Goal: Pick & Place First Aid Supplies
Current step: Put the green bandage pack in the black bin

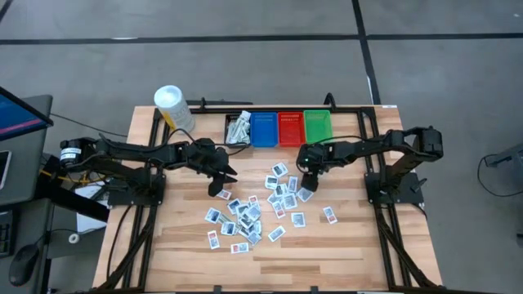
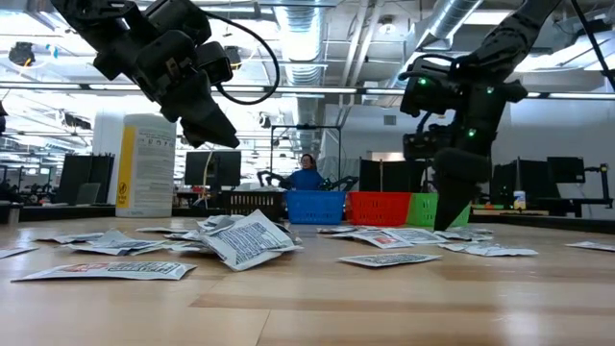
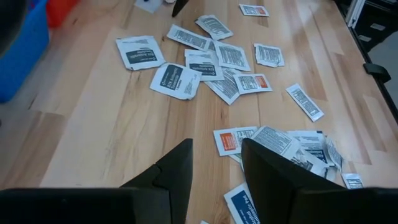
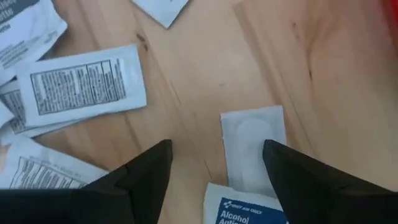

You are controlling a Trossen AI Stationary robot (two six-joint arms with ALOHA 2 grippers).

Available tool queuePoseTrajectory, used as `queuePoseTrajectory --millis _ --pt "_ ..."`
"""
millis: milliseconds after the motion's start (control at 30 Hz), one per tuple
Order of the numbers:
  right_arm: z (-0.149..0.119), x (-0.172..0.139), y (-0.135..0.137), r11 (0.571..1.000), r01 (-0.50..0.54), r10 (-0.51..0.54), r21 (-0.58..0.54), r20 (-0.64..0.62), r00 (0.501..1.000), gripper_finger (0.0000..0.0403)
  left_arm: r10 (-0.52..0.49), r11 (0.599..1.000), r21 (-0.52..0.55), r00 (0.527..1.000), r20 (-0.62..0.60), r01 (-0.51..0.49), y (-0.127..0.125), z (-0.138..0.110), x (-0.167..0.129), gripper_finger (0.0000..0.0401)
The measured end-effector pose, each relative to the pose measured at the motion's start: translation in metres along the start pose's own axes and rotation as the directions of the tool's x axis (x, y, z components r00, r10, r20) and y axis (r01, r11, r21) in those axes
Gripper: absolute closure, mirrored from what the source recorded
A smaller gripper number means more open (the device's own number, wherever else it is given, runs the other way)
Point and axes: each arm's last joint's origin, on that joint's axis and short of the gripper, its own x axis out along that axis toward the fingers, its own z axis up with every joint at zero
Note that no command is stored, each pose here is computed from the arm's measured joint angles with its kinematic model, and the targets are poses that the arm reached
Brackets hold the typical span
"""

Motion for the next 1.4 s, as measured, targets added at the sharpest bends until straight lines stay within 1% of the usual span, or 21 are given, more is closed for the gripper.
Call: queuePoseTrajectory --millis 133,267,433,533,667,800,933,1067,1167,1333,1400 --pt "0.001 0.000 0.000 1.000 -0.005 0.005 0.008 0.011 1.000 0.0199 0.000 1.000 0.000 1.000 0.000 0.000 0.000 0.000 0.000 0.0264" --pt "0.002 0.000 0.000 0.999 -0.007 0.007 0.031 0.017 1.000 0.0255 0.000 1.000 0.000 1.000 0.000 0.000 0.000 0.000 0.000 0.0264" --pt "0.002 -0.001 0.003 1.000 -0.017 0.017 0.024 0.021 1.000 0.0323 0.000 1.000 0.000 1.000 0.000 0.000 0.000 0.000 0.000 0.0264" --pt "0.003 -0.001 0.006 1.000 -0.025 0.024 0.012 0.033 0.999 0.0351 0.000 1.000 0.000 1.000 0.000 0.000 0.000 0.000 0.000 0.0264" --pt "0.002 -0.001 0.011 0.999 -0.034 0.034 0.018 0.035 0.999 0.0379 0.000 1.000 -0.001 1.000 -0.003 0.000 0.000 -0.002 0.000 0.0264" --pt "0.002 -0.006 0.015 0.999 -0.043 0.042 0.025 0.050 0.998 0.0398 0.001 1.000 -0.005 1.000 -0.012 -0.001 0.001 -0.005 0.001 0.0264" --pt "0.003 -0.016 0.018 0.998 -0.065 0.064 0.021 0.062 0.996 0.0399 0.001 1.000 -0.006 1.000 -0.010 -0.001 0.001 -0.005 0.001 0.0264" --pt "0.017 -0.036 0.020 0.995 -0.095 0.091 0.021 0.159 0.983 0.0396 0.000 1.000 -0.005 1.000 -0.008 0.000 0.001 -0.005 0.001 0.0264" --pt "0.022 -0.047 0.020 0.995 -0.100 0.094 0.021 0.201 0.975 0.0396 0.000 1.000 -0.004 1.000 -0.006 0.000 0.001 -0.004 0.001 0.0264" --pt "0.036 -0.075 0.022 0.989 -0.146 0.135 0.012 0.317 0.939 0.0396 -0.001 1.000 0.011 1.000 0.004 0.001 0.000 -0.003 0.001 0.0264" --pt "0.042 -0.087 0.022 0.984 -0.178 0.164 0.004 0.372 0.914 0.0396 -0.001 1.000 0.025 1.000 0.014 0.001 0.000 -0.002 0.001 0.0264"
